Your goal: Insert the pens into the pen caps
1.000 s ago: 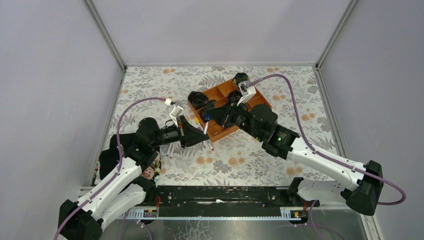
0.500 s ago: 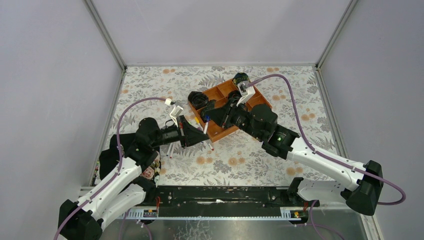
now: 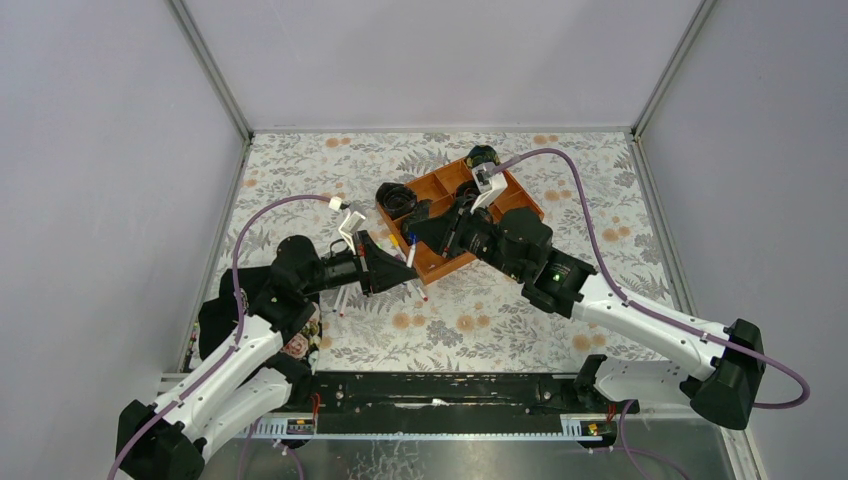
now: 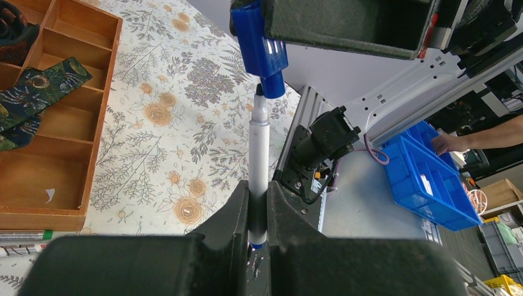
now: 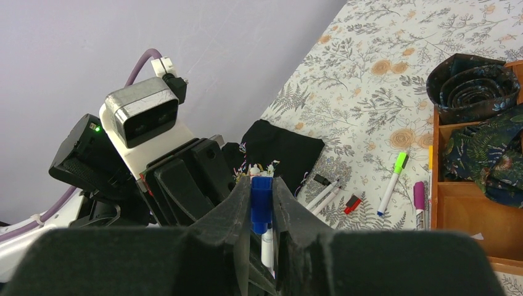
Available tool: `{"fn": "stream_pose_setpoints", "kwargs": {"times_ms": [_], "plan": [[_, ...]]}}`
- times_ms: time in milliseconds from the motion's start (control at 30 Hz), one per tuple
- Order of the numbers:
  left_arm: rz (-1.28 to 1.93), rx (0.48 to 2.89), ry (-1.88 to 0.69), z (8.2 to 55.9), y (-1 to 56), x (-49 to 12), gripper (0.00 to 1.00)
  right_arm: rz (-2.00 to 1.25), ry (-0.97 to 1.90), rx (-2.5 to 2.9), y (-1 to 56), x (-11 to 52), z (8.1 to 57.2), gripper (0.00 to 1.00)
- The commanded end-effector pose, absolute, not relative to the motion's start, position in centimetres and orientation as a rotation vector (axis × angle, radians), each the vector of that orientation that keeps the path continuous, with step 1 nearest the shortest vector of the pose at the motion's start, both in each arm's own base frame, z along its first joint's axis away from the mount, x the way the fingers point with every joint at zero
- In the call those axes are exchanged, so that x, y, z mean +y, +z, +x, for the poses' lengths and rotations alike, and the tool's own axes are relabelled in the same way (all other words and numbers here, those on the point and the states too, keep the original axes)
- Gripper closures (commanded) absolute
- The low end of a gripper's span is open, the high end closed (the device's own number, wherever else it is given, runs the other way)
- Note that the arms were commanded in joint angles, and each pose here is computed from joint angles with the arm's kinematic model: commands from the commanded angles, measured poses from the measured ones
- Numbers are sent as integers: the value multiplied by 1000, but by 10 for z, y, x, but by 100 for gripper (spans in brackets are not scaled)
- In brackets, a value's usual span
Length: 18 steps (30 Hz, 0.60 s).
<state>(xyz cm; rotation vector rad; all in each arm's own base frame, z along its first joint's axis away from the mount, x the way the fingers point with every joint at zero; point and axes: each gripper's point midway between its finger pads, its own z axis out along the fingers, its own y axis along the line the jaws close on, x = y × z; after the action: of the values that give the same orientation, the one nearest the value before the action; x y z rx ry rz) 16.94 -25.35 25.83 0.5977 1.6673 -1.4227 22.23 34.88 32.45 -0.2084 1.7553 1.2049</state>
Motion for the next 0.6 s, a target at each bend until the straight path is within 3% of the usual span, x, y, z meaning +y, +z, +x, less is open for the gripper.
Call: {"fn": "stream_pose_setpoints", "kwargs": {"times_ms": [0, 567], "plan": [[623, 1628, -1406, 168, 264, -254, 100, -210, 1232, 1702, 338, 351, 221, 100], [624, 1627, -1407, 168, 264, -254, 100, -167, 1226, 1647, 357, 347, 228, 100]]}}
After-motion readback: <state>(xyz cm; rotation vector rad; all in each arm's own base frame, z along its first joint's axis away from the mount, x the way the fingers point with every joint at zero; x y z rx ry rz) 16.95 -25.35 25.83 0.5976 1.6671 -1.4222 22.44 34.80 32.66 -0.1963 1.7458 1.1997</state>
